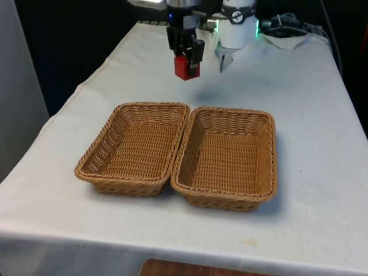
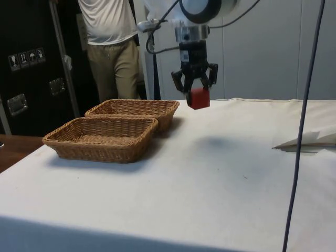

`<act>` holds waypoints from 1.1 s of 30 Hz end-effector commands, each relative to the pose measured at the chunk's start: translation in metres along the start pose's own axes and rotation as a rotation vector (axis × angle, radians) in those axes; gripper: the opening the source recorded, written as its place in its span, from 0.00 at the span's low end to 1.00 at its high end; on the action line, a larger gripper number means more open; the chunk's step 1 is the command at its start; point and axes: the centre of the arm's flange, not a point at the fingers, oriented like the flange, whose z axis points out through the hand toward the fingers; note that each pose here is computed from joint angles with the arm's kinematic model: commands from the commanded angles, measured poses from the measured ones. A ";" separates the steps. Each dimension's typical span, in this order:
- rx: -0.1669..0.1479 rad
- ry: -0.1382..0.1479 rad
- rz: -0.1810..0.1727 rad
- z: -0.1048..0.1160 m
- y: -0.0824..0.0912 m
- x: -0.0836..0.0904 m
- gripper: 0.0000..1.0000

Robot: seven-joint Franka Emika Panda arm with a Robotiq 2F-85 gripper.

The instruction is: Pick up the red cube and place it into the right basket.

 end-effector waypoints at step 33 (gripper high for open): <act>-0.029 0.013 -0.083 -0.073 -0.021 0.079 0.03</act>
